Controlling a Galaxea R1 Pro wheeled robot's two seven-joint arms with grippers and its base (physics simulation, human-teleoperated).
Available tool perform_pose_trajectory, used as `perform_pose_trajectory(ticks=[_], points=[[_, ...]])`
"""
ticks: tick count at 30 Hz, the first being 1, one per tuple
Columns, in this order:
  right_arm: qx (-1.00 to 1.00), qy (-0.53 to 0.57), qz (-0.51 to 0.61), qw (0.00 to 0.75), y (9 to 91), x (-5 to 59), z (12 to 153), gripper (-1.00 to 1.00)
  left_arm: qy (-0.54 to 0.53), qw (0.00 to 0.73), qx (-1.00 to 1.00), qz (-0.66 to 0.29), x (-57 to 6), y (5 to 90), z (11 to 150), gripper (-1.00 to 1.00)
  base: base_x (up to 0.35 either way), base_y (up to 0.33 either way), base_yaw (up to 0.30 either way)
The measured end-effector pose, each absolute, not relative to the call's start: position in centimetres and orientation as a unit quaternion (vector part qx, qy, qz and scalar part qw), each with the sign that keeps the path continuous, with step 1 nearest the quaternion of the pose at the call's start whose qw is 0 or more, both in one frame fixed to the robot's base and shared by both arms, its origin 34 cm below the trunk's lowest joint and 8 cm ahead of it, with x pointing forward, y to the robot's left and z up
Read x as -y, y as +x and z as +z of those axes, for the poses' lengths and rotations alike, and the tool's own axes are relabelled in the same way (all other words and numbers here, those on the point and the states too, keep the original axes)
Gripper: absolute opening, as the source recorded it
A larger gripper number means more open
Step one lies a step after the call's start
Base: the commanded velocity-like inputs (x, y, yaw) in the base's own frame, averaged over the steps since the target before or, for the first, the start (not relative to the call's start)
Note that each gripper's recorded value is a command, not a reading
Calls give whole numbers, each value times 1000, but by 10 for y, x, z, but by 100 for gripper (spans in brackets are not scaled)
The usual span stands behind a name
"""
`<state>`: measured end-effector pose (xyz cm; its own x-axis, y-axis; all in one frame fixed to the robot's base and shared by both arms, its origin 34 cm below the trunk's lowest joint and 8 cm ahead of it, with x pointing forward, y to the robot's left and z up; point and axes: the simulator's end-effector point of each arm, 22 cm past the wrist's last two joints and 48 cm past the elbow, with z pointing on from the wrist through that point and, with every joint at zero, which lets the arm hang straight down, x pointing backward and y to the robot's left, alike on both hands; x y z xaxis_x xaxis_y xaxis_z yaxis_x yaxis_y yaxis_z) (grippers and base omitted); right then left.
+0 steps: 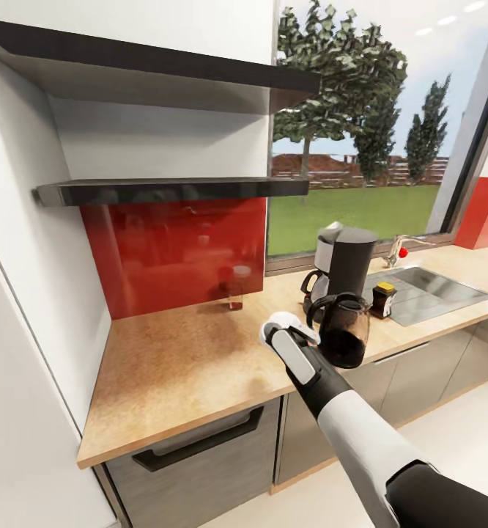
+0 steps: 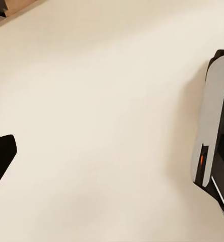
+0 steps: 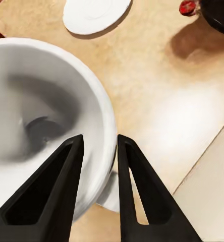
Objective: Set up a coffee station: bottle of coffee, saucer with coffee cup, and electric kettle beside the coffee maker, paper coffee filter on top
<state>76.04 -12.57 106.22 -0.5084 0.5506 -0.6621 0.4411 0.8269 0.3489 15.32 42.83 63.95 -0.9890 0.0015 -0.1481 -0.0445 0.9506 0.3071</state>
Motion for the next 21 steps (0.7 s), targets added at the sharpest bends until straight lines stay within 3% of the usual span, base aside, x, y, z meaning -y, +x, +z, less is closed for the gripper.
perform_pose_trajectory(ticks=[15, 21], points=[[-866, 315, 89, 377, 751, 113, 1028, -100, -13, 65, -986, 150, -417, 149, 637, 100, 3, 2, 0], [-866, 315, 92, 377, 751, 112, 1029, -100, -12, 62, -987, 149, -416, 143, 636, 100, 215, 84, 0]])
